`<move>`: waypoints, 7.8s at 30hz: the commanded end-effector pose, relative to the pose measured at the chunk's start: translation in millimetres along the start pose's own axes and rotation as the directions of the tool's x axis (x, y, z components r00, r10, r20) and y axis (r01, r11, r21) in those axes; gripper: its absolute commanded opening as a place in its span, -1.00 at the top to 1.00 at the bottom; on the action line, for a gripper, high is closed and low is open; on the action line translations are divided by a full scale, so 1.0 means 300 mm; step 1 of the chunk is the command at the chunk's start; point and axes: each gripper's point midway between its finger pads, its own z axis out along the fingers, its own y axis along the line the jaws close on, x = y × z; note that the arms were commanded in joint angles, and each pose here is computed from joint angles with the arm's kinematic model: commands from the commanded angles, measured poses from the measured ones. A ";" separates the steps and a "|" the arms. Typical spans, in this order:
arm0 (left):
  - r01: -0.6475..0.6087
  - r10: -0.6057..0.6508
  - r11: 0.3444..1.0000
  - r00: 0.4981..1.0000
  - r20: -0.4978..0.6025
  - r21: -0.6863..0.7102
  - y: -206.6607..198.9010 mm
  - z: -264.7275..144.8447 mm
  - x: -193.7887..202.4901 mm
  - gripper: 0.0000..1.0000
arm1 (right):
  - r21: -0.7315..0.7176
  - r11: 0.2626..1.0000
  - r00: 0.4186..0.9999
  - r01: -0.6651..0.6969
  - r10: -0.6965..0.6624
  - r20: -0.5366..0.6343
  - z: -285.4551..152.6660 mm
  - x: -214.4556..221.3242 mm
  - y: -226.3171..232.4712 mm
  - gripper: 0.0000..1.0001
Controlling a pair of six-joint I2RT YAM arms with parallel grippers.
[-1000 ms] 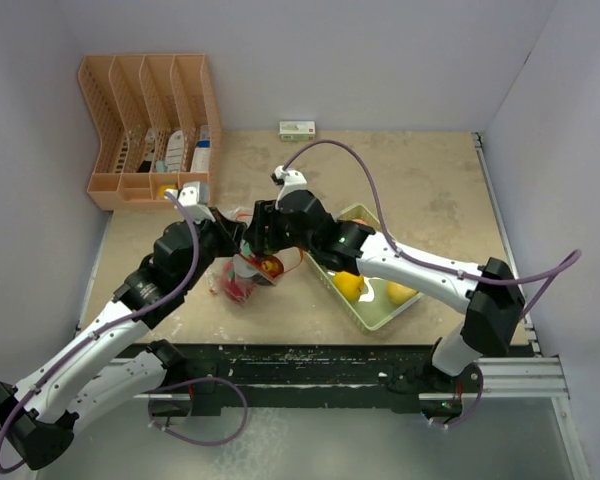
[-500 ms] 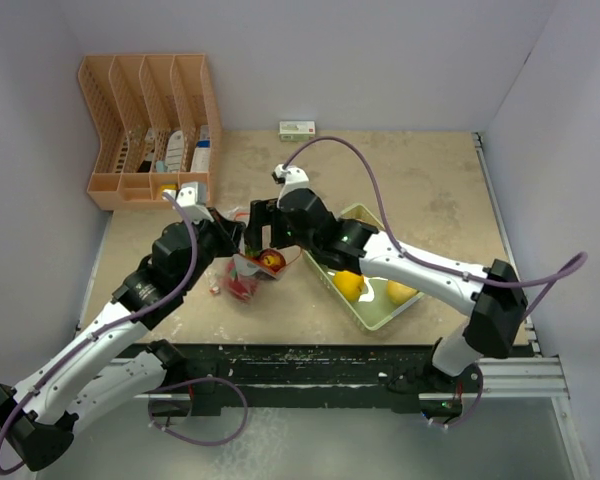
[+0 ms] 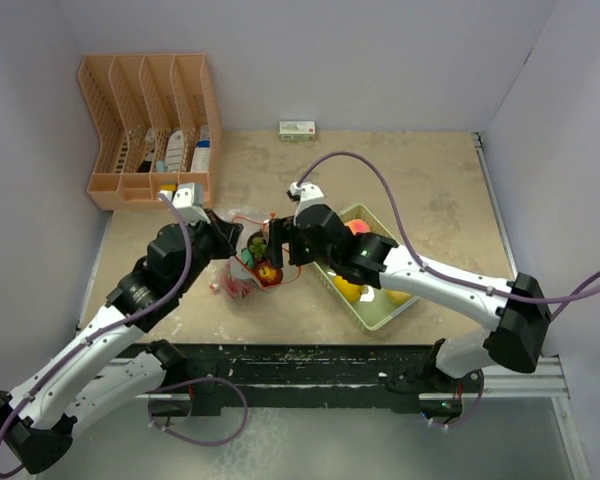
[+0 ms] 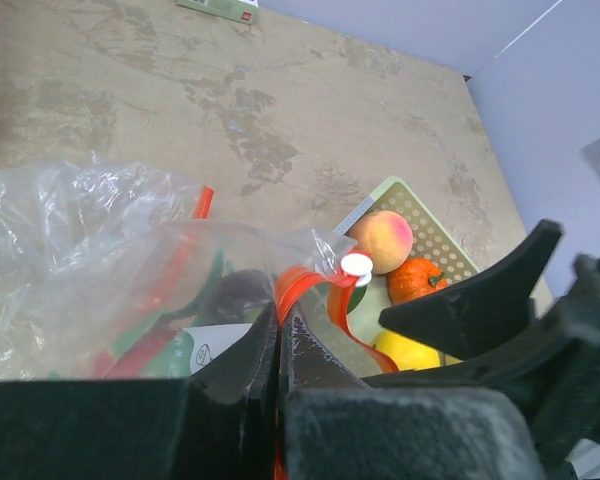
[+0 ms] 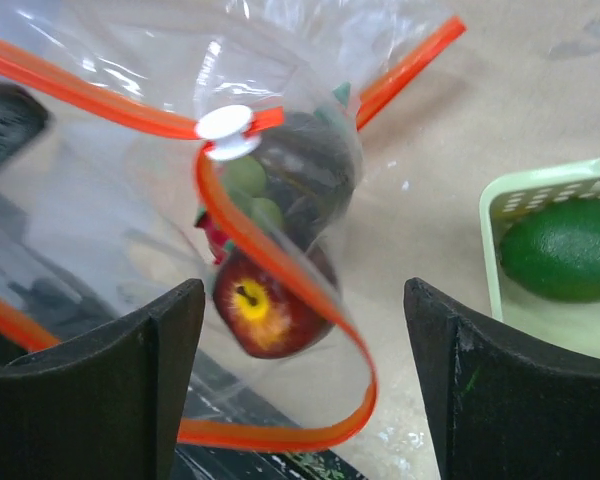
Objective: Place the food in the zip-top bag and seal the zipper
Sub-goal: Place the fake fruit in the zipper food storage bag, then adjust the zipper food storage bag at the center of the board.
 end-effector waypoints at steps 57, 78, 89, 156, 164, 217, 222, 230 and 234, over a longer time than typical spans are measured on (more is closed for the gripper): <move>-0.231 0.196 0.903 0.972 0.131 0.362 -0.193 -0.059 -0.042 -0.95 | -0.414 0.809 0.907 0.417 -0.396 0.141 0.026 -0.184 0.110 1.00; -0.753 0.621 0.649 0.606 0.496 0.107 -0.115 -0.151 -0.197 -0.80 | -0.542 0.579 0.780 0.609 -0.561 0.278 -0.113 -0.193 0.047 1.00; -0.885 0.621 0.237 0.455 0.639 0.400 -0.296 -0.348 -0.066 -0.89 | -0.546 0.618 0.815 0.566 -0.520 0.256 -0.065 -0.253 0.016 1.00; -0.802 0.736 0.434 0.579 0.352 0.411 -0.241 -0.091 -0.051 1.00 | -0.432 0.462 0.630 0.774 -0.503 0.591 -0.379 -0.316 0.087 0.00; -0.771 0.741 0.433 0.599 0.303 0.466 -0.238 -0.081 0.000 1.00 | -0.524 0.372 0.642 0.766 -0.481 0.596 -0.324 -0.310 0.141 -0.38; -0.773 0.725 0.430 0.604 0.333 0.466 -0.239 -0.030 0.043 0.11 | -0.644 0.516 0.816 0.566 -0.465 0.344 -0.159 -0.213 0.149 1.00; -0.780 0.728 0.438 0.599 0.334 0.447 -0.234 0.002 0.045 0.64 | -0.663 0.486 0.810 0.569 -0.472 0.348 -0.178 -0.194 0.155 1.00; -0.796 0.712 0.437 0.591 0.379 0.420 -0.237 -0.009 0.025 1.00 | -0.663 0.486 0.809 0.569 -0.478 0.344 -0.178 -0.184 0.149 1.00; -0.798 0.723 0.439 0.587 0.365 0.413 -0.224 -0.012 0.026 1.00 | -0.612 0.517 0.791 0.598 -0.501 0.351 -0.171 -0.198 0.122 0.61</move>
